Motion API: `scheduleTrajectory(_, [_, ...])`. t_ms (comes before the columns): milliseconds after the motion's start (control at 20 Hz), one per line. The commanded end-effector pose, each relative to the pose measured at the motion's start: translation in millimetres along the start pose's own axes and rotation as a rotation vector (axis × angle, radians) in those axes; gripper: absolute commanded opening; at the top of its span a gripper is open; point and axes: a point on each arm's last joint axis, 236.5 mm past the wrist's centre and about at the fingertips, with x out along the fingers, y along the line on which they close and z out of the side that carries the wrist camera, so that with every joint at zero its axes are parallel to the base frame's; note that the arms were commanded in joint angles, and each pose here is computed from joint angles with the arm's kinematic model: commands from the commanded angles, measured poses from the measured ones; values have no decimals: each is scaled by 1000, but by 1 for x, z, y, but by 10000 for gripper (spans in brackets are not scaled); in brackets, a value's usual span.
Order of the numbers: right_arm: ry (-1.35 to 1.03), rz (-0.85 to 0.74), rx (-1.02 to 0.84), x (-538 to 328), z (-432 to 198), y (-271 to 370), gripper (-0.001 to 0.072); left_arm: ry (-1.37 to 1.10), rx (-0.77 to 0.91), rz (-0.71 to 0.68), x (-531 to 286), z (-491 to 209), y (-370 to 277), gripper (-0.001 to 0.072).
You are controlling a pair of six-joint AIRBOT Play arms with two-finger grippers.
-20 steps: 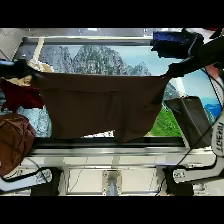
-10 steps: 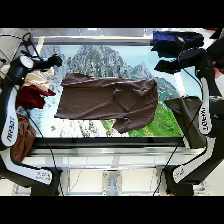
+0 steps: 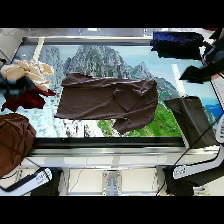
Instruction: Fold the shirts.
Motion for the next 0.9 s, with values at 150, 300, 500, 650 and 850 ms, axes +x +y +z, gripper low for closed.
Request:
scheduleTrajectory(150, [45,80,-20,-4,-51,13,505,79,-480,-103,47,-123,13,565])
scheduleTrajectory(300, [33,116,-33,-3,-47,26,504,132,-581,-121,75,-145,8,565])
scheduleTrajectory(500, [47,136,-70,2,-47,44,504,183,-588,-124,105,-161,-11,564])
scheduleTrajectory(650, [62,148,-104,7,-47,59,504,130,-624,-126,122,-154,-20,564])
scheduleTrajectory(850, [74,154,-131,11,-48,70,504,75,-631,-126,129,-144,-25,325])
